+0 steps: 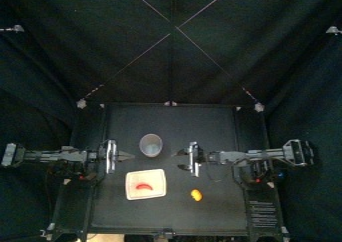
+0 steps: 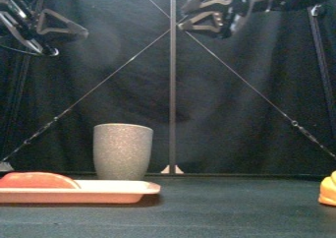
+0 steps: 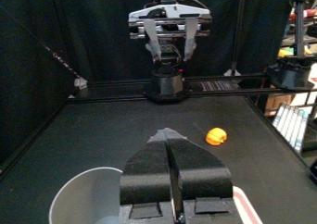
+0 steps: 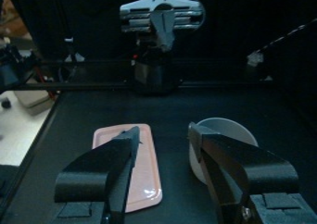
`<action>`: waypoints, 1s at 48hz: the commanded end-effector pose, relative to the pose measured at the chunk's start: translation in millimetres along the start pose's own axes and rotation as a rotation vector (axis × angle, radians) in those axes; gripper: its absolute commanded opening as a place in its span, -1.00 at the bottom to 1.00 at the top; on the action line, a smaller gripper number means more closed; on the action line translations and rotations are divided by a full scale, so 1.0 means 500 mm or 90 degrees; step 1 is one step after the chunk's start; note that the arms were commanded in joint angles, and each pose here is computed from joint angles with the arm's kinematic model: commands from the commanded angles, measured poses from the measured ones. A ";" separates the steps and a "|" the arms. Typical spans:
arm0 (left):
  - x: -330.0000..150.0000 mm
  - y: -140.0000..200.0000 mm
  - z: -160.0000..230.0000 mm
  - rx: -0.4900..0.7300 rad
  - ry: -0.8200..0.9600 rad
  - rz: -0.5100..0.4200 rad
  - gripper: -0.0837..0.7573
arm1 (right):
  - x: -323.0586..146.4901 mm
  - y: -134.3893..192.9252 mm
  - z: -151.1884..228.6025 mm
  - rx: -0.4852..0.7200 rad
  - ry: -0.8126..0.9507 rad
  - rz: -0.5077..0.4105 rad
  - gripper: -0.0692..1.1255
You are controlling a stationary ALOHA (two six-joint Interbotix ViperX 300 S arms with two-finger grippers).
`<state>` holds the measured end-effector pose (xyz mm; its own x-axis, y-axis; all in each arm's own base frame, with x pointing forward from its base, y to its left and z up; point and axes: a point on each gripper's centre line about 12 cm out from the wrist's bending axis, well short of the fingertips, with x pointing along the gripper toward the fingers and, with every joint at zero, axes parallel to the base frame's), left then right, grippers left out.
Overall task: Pick the red chile then place it on the pink plate
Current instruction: Drop red chile on the pink plate and return to neutral
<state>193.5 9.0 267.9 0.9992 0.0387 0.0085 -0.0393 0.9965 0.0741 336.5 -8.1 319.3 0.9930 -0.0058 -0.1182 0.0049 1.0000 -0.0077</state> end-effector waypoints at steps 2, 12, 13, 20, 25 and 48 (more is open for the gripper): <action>0.002 0.004 0.009 0.002 -0.007 0.006 -0.88 | -0.095 0.000 0.017 -0.001 -0.092 0.001 0.53; 0.000 0.005 0.007 0.002 -0.006 0.008 -0.88 | -0.215 0.004 0.015 -0.002 -0.168 0.002 0.53; 0.000 0.005 0.007 0.002 -0.006 0.008 -0.88 | -0.231 0.004 0.011 -0.003 -0.176 0.000 0.53; 0.000 0.005 0.007 0.002 -0.006 0.008 -0.88 | -0.299 -0.003 0.004 -0.004 -0.215 -0.017 0.53; 0.000 0.005 0.007 0.002 -0.006 0.008 -0.88 | -0.338 -0.016 -0.009 0.000 -0.230 -0.049 0.53; -0.001 0.005 0.007 0.002 -0.006 0.008 -0.88 | -0.316 -0.038 -0.007 0.036 -0.195 -0.081 0.53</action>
<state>191.6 11.0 266.4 0.9987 0.0499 0.0055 -0.0502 0.9960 0.0742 173.1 -25.7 324.1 0.9749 -0.1396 0.1734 0.1311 0.9896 0.0593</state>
